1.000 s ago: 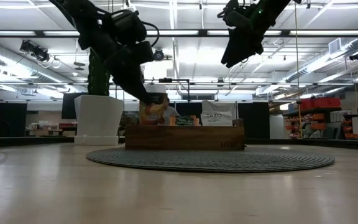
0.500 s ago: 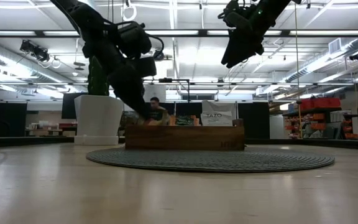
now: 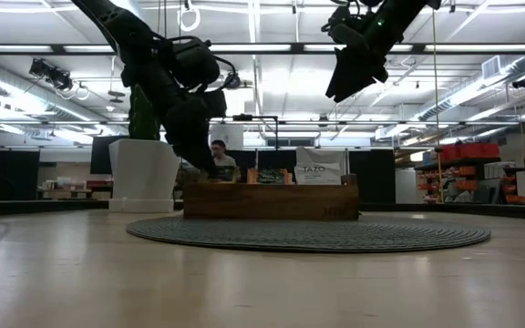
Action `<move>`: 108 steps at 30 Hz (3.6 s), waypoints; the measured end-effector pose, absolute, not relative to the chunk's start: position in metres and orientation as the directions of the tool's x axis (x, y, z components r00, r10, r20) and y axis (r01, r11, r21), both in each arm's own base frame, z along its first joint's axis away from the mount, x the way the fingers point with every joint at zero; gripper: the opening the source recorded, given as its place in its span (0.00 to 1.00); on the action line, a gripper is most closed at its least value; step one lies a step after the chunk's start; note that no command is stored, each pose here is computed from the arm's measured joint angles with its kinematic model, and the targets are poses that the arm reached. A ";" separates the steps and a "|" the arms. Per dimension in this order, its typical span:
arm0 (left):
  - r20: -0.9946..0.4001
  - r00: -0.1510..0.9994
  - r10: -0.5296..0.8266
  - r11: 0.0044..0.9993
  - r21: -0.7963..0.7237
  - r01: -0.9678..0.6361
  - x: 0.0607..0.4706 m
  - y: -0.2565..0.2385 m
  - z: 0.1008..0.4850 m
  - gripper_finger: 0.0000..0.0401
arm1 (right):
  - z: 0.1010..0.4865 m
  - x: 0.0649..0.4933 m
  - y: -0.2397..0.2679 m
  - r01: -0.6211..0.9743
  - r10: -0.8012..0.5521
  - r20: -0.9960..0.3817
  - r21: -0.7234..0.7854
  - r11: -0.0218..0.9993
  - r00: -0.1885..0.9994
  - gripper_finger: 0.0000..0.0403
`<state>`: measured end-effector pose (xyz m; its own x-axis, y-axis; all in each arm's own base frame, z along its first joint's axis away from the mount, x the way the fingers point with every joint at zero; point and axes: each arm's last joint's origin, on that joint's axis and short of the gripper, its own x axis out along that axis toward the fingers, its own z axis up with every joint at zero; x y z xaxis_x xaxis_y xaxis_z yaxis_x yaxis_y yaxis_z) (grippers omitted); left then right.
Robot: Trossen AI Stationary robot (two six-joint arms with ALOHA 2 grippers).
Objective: Pick & Place Tea
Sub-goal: Put the orange tea bag into the left section of the wooden organizer
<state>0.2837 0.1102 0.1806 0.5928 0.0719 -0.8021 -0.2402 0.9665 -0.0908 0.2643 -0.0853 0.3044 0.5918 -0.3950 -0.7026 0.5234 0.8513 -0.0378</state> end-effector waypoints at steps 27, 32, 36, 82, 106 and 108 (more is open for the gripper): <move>-0.526 0.842 0.119 0.917 -0.266 -0.296 0.258 0.115 0.259 0.39 | 0.205 0.218 -0.128 0.704 -0.248 -0.733 0.413 0.578 0.634 0.40; -0.480 0.867 0.138 0.909 -0.287 -0.303 0.254 0.116 0.269 0.39 | 0.185 0.195 -0.144 0.870 -0.388 -0.780 0.410 0.275 0.490 0.40; -0.474 0.869 0.142 0.904 -0.295 -0.309 0.254 0.117 0.271 0.39 | 0.180 0.190 -0.153 0.859 -0.401 -0.760 0.448 0.247 0.512 0.40; -0.475 0.869 0.141 0.890 -0.323 -0.321 0.255 0.117 0.271 0.39 | 0.118 0.211 -0.184 0.845 -0.349 -0.796 0.535 -0.022 0.495 0.38; -0.482 0.865 0.140 0.889 -0.324 -0.324 0.254 0.117 0.270 0.39 | 0.162 0.249 -0.149 0.555 -0.226 -0.866 0.070 0.829 0.447 0.25; -0.482 0.865 0.140 0.889 -0.324 -0.324 0.254 0.117 0.270 0.39 | 0.162 0.250 -0.145 0.521 -0.291 -0.875 -0.053 0.852 0.387 0.27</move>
